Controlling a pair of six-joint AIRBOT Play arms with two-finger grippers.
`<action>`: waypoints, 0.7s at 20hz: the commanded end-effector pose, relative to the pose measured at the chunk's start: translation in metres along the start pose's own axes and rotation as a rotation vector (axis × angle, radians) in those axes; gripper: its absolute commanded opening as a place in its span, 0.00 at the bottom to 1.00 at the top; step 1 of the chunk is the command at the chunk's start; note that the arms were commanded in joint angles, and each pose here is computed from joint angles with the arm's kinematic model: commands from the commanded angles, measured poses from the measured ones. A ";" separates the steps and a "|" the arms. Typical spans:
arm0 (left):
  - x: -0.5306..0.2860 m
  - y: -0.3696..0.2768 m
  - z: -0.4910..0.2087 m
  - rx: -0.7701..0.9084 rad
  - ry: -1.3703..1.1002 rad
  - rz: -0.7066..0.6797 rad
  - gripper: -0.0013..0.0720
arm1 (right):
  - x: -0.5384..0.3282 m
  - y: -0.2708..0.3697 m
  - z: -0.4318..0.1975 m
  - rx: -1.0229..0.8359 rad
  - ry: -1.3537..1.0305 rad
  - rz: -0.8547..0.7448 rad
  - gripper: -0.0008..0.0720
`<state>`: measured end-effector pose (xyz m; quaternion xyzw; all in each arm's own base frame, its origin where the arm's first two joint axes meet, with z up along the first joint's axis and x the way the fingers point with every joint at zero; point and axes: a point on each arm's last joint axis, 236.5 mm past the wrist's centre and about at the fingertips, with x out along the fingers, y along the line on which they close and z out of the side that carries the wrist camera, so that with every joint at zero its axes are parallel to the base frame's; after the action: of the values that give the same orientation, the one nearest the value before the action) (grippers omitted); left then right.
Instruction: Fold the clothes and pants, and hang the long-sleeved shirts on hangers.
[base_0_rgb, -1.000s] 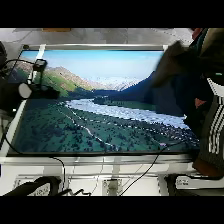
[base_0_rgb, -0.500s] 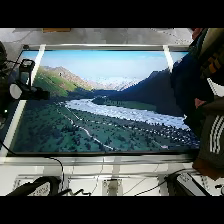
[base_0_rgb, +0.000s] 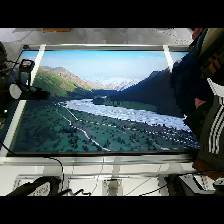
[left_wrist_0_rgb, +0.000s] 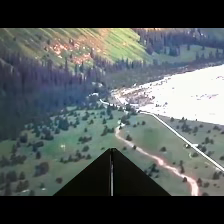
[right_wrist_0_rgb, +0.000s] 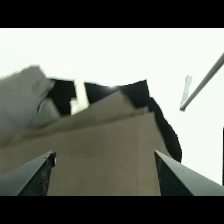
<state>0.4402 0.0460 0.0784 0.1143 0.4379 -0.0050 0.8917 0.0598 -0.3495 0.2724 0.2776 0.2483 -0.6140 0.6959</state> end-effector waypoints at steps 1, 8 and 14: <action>0.000 0.000 0.000 0.000 0.001 0.001 0.03 | 0.000 0.026 0.006 0.081 -0.018 0.116 0.90; 0.000 0.000 0.000 0.000 0.001 0.001 0.03 | -0.083 0.240 -0.103 -0.572 0.123 0.770 0.04; 0.000 0.000 0.000 0.000 0.000 0.001 0.03 | -0.130 0.250 -0.212 -1.063 0.300 0.789 0.04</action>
<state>0.4401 0.0461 0.0783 0.1145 0.4381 -0.0049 0.8916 0.2979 -0.1294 0.2457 0.1030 0.4275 -0.1177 0.8904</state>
